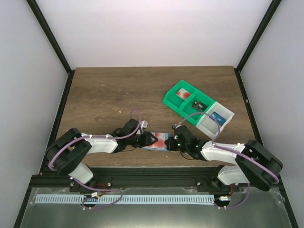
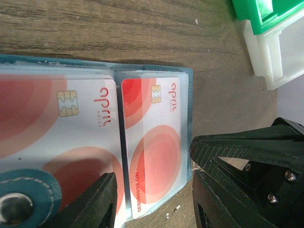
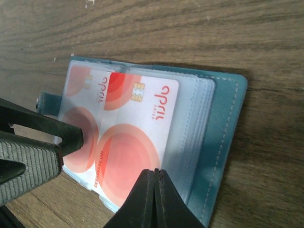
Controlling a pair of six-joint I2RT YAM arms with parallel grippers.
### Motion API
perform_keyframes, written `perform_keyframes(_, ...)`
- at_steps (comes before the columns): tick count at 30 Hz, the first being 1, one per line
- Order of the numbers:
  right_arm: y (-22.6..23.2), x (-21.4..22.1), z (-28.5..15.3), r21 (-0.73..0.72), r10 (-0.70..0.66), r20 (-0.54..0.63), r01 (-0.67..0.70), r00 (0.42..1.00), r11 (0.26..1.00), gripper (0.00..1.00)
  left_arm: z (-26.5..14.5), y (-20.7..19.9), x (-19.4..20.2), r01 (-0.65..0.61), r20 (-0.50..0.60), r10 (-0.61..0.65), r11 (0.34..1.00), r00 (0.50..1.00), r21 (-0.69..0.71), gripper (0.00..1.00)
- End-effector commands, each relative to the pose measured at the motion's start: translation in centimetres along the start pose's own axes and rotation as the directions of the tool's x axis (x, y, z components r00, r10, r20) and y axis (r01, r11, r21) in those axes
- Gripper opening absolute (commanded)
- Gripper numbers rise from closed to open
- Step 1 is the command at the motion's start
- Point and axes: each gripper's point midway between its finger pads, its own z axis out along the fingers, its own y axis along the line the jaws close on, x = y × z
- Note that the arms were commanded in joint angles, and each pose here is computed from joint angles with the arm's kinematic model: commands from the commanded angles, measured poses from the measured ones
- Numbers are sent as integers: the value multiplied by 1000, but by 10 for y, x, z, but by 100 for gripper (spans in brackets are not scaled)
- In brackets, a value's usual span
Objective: Take the credit cards out of the card holder
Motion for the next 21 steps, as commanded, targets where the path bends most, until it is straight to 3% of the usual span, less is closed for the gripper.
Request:
perform_keyframes(1,13,-14,3,-21,2,37,-1,999,1000,1,2,7,-1,-8,12,8,1000,1000,-6,46)
perform_keyframes(11,-17,11,20,66,22,-37,-19,999,998,0,9,13,6,-9,-24,9,1000,1000,-5,45)
perform_keyframes(21,-27,22,21,73,47,-48,-44,998,996,1,12,8,7,7,-35,-6,1000,999,30,35)
